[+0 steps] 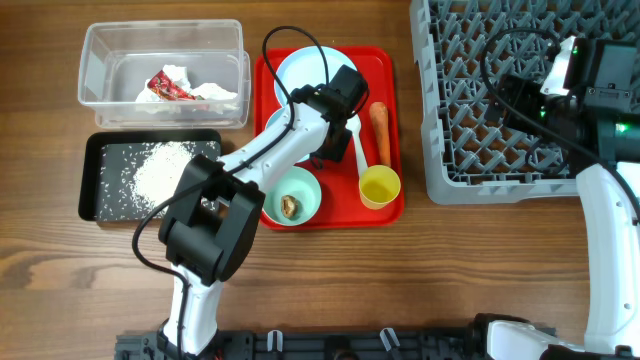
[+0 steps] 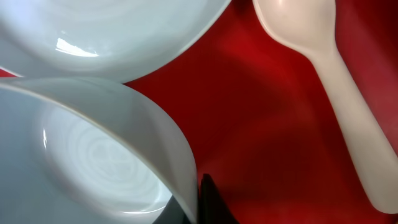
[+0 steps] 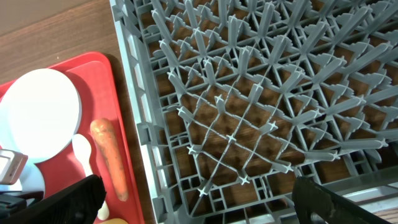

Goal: Sort waste into correct bins and load items into the dishwasher rack
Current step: 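Return the empty bowl to the red tray and release it, then grasp the green bowl with the food scrap using the left gripper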

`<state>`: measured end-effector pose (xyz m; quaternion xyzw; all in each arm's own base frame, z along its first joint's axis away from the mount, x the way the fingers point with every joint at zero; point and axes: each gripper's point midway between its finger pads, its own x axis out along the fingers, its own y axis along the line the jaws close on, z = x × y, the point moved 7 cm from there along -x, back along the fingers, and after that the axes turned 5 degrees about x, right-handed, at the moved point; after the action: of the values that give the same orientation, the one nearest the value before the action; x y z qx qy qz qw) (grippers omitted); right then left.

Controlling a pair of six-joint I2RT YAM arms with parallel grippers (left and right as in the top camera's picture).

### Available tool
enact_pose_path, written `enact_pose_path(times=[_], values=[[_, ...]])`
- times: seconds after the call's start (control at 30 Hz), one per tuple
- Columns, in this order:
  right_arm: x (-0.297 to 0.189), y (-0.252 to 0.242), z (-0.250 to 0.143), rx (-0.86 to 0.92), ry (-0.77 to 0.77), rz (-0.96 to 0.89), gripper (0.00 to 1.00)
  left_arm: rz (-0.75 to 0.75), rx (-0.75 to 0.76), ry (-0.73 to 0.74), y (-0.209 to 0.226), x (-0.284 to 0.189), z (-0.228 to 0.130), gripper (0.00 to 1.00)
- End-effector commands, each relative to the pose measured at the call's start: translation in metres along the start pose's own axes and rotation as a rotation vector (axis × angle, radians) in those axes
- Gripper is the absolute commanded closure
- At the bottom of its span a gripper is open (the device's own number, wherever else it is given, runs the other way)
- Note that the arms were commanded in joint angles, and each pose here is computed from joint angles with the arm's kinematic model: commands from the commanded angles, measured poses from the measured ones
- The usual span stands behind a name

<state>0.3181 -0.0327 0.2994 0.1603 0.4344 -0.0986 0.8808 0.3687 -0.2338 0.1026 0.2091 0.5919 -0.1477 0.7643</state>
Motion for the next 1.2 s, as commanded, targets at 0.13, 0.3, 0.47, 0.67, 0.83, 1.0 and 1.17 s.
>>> enact_pose_path(times=[0.13, 0.3, 0.47, 0.67, 0.83, 1.0, 1.17], values=[[0.000, 0.000, 0.000, -0.014, 0.008, 0.008, 0.01, 0.026, 0.013, 0.020, 0.003, -0.002, -0.003, 0.47], [0.000, 0.001, 0.000, -0.014, 0.004, 0.010, 0.00, 0.017, -0.022, -0.044, 0.013, -0.074, 0.010, 0.44], [0.000, 0.000, 0.000, -0.015, 0.005, 0.009, 0.00, -0.091, -0.070, 0.023, 0.007, -0.102, -0.011, 0.40], [0.000, 0.001, 0.001, -0.015, 0.002, 0.010, 0.00, -0.222, -0.159, 0.241, -0.020, -0.073, -0.053, 0.44], [0.000, 0.001, 0.000, -0.015, 0.003, 0.010, 0.00, -0.208, -0.148, 0.306, -0.035, -0.051, -0.076, 0.44], [0.000, 0.000, -0.001, -0.015, 0.010, 0.008, 0.00, -0.201, -0.117, 0.303, -0.051, -0.029, -0.091, 0.50], [0.000, 0.000, -0.001, -0.014, 0.012, 0.007, 0.00, -0.074, -0.197, 0.314, -0.041, -0.012, -0.105, 0.66]])
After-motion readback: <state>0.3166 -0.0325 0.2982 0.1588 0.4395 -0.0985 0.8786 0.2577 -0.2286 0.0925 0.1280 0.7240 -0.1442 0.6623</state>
